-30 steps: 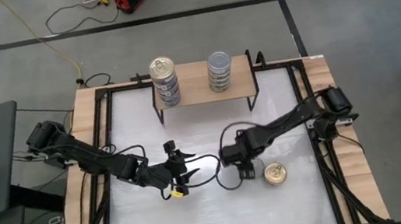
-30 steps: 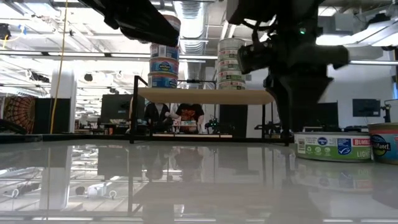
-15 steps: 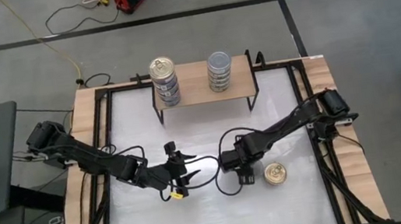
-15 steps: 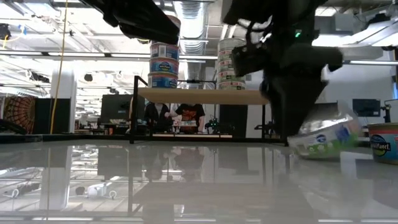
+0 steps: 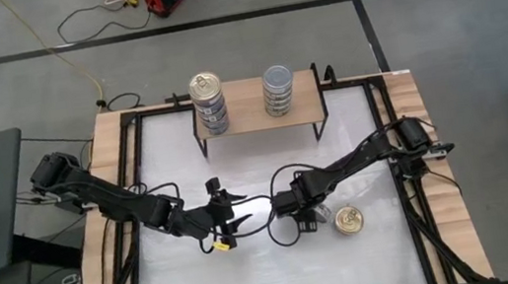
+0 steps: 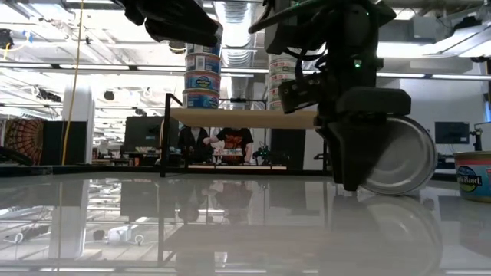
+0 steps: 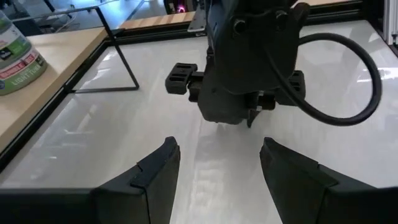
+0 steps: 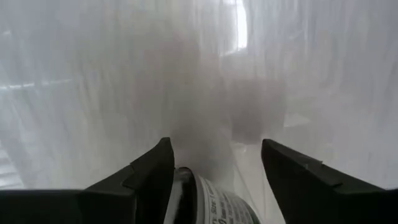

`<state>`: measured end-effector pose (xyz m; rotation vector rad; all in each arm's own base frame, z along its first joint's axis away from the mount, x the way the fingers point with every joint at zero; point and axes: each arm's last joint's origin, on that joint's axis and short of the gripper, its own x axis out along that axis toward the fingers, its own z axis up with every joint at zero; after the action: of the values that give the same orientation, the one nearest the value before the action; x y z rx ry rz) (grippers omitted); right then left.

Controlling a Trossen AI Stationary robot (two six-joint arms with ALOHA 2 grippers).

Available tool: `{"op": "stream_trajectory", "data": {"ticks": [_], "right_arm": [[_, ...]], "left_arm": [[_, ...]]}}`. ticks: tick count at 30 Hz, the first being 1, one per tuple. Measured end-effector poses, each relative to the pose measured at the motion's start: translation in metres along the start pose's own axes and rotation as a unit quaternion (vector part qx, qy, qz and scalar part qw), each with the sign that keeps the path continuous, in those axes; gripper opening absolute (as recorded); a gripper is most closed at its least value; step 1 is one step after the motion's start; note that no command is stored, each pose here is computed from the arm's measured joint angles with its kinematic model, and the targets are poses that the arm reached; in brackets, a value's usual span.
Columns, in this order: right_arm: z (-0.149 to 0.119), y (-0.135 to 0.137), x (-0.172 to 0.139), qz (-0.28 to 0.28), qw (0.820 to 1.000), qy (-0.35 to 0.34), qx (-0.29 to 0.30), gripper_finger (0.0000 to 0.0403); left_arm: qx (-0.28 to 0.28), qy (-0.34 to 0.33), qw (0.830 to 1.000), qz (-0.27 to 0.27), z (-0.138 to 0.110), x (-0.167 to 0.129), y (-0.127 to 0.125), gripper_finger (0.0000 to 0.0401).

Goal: Stack canned seafood by type on shelf
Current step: Stack the green tuna can on top of the other green tuna cans on the shelf

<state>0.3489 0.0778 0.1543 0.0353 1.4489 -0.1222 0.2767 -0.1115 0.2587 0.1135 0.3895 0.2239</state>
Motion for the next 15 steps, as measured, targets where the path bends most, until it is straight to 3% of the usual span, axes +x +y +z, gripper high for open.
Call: {"op": "stream_trajectory", "data": {"ticks": [7,15], "right_arm": [[0.01,-0.002,-0.018,-0.013,1.0,-0.015,0.011,0.0269],[0.006,-0.014,-0.067,-0.038,0.997,-0.005,0.059,0.027]], "left_arm": [[-0.003,0.005,1.0,-0.007,-0.001,0.0,0.0,0.0215],[-0.003,0.009,1.0,-0.023,-0.001,0.0,-0.002,0.0215]]}}
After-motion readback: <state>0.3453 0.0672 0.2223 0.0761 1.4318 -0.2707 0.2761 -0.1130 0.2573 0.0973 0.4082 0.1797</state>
